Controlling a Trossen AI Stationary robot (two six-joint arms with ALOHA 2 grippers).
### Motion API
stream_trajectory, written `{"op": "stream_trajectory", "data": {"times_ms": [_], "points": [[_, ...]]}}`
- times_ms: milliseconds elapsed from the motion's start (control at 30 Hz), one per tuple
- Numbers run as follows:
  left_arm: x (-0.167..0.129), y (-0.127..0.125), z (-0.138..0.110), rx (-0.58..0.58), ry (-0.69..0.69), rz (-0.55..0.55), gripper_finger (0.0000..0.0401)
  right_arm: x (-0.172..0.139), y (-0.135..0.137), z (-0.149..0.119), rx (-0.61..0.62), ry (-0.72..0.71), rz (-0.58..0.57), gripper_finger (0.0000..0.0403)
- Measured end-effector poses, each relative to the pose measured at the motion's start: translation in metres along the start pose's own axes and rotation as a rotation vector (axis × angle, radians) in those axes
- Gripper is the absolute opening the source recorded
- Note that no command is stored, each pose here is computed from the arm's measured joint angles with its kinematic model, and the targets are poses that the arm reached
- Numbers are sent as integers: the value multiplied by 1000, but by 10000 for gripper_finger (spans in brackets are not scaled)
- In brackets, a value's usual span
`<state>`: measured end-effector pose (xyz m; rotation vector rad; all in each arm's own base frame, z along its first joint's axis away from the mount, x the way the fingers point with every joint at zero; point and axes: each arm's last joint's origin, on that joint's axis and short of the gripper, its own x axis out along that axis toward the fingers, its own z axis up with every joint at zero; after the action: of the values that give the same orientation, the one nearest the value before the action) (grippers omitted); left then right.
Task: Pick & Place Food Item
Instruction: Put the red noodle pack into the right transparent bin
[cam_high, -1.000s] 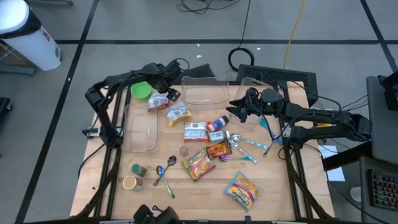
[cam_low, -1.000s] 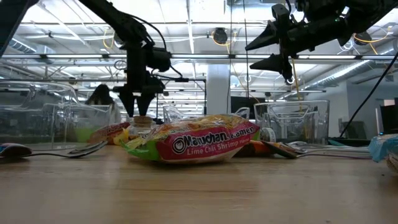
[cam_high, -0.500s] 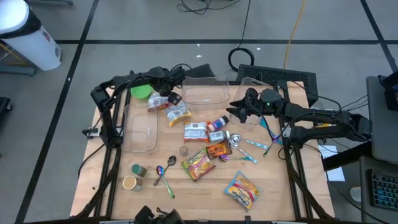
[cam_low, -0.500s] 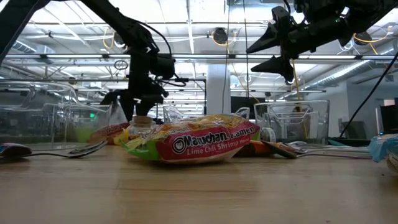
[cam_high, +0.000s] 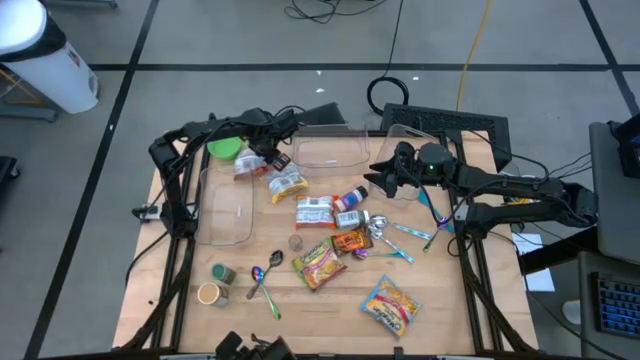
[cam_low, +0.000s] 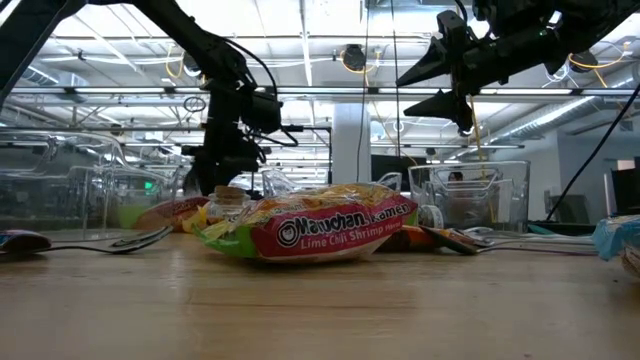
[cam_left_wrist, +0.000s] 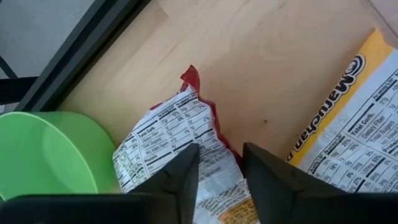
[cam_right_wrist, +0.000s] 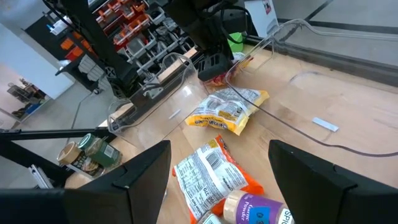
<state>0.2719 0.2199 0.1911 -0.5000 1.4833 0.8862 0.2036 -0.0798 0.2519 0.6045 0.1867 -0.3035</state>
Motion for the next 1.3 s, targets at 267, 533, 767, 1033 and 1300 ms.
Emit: {"op": "stream_trajectory", "data": {"times_ms": [267, 533, 767, 1033, 1300], "points": [[0, 0, 0, 4, 2, -2, 69, 0, 0, 0, 0, 0, 0, 263], [0, -2, -1, 15, 16, -50, 7, 0, 0, 0, 0, 0, 0, 263], [-7, -3, -4, 71, 58, -47, 5, 0, 0, 0, 0, 0, 0, 263], [-48, 0, 7, 119, 26, -35, 3, 0, 0, 0, -1, 0, 0, 263], [-84, 9, 15, 148, -42, 0, 1, 0, 0, 0, -1, 0, 1, 263]]}}
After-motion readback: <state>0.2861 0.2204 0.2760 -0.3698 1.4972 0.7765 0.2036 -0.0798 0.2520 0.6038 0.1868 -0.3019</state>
